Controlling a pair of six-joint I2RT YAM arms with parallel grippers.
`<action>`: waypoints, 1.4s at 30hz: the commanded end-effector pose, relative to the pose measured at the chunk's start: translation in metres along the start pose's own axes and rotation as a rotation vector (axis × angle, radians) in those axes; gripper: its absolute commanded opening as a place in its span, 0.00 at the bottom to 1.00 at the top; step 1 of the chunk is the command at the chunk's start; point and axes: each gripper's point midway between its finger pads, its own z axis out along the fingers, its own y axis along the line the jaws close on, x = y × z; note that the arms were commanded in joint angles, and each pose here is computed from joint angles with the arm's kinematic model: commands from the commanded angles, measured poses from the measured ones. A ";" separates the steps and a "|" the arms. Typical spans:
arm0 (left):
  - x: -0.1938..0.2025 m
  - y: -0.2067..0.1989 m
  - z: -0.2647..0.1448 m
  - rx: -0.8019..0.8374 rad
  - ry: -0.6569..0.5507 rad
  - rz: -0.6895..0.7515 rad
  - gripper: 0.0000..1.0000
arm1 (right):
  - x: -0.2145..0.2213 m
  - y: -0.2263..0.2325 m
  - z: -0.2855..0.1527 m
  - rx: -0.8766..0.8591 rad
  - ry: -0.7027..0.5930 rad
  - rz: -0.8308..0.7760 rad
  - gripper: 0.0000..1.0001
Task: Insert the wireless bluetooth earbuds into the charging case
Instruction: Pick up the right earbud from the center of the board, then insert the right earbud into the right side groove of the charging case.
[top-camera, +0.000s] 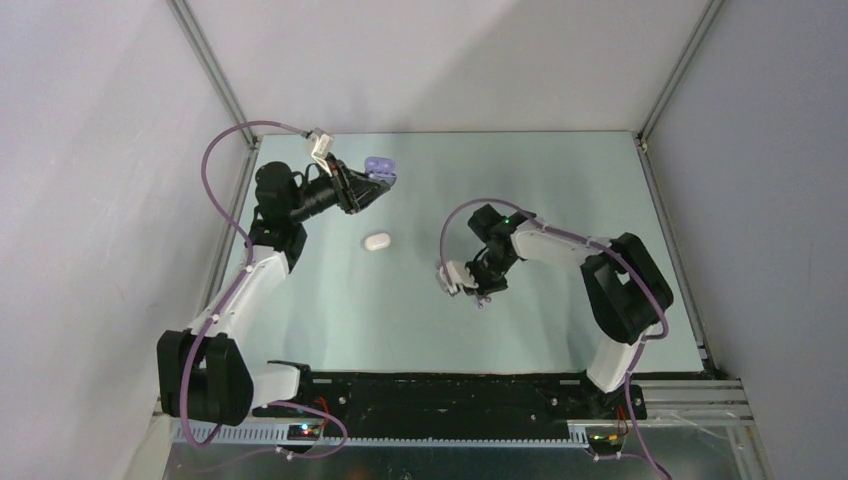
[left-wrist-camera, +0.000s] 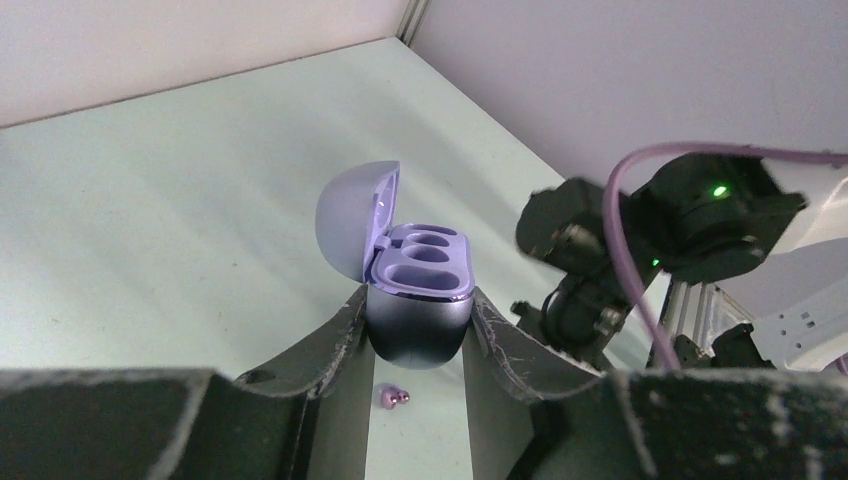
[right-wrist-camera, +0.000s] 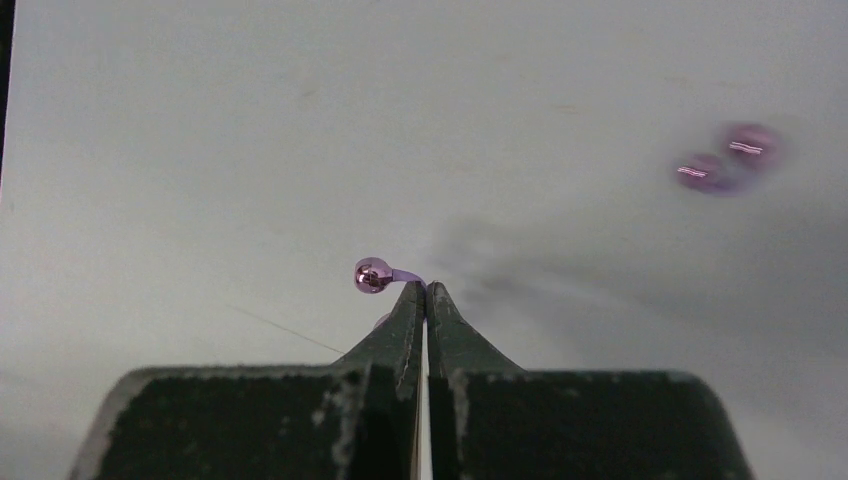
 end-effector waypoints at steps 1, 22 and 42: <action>-0.016 -0.005 0.001 0.036 -0.048 0.053 0.00 | -0.068 -0.062 -0.076 0.323 -0.229 0.129 0.00; -0.007 -0.041 0.034 0.191 -0.063 0.040 0.00 | -0.201 -0.150 -0.351 1.409 -0.888 0.283 0.00; -0.026 -0.065 0.026 0.233 -0.103 -0.008 0.00 | -0.247 -0.145 -0.318 1.408 -0.834 0.021 0.00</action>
